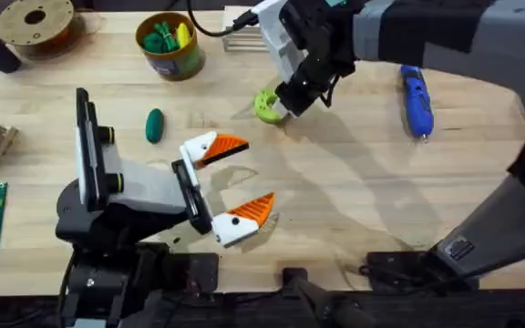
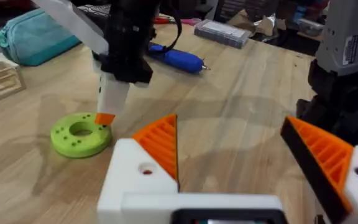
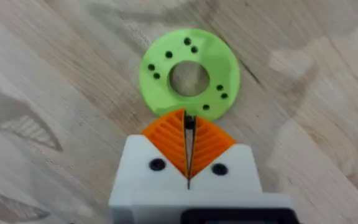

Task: Pick up the gripper from the table and insert it into the empty holder that is missing its gripper. Then pick up a screw, insert it into the mounting hole, and use the screwdriver to tighten it. Finally, clean up the table by picking up the vegetable and placing it into the bucket.

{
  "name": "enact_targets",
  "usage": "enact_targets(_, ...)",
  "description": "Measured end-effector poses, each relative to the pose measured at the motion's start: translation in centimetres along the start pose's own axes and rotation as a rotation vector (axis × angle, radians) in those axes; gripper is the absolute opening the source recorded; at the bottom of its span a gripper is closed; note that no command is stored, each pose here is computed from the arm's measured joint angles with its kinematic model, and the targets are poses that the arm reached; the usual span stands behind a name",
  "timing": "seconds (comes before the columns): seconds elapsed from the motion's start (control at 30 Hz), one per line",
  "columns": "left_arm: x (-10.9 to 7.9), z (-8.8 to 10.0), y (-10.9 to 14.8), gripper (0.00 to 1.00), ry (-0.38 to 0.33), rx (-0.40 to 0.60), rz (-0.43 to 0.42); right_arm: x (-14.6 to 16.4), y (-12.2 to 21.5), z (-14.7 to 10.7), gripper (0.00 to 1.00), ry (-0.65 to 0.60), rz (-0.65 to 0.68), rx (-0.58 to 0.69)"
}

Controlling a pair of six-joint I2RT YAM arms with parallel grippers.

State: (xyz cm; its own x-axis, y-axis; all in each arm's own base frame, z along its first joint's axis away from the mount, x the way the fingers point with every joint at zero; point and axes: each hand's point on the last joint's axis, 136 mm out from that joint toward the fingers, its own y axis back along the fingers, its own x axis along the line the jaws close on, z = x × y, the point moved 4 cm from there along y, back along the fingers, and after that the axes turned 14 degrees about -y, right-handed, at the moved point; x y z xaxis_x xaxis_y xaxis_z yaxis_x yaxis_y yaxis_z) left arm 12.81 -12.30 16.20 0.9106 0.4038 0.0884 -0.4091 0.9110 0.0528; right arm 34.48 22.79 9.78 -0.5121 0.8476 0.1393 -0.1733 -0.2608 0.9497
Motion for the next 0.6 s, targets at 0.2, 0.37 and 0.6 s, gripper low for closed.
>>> enact_targets(0.2,0.0,0.0,0.0,0.986,0.0,0.0,0.0,0.3,2.4,0.8,0.006,0.002,0.0,-0.012)
enact_targets(0.37,0.0,0.0,0.0,0.986,0.0,0.0,0.0,1.0,7.0,2.7,0.006,0.011,0.003,-0.082)
enact_targets(0.6,0.0,0.0,0.0,0.985,0.0,0.0,0.0,1.7,11.5,3.9,0.006,0.015,0.004,-0.112)
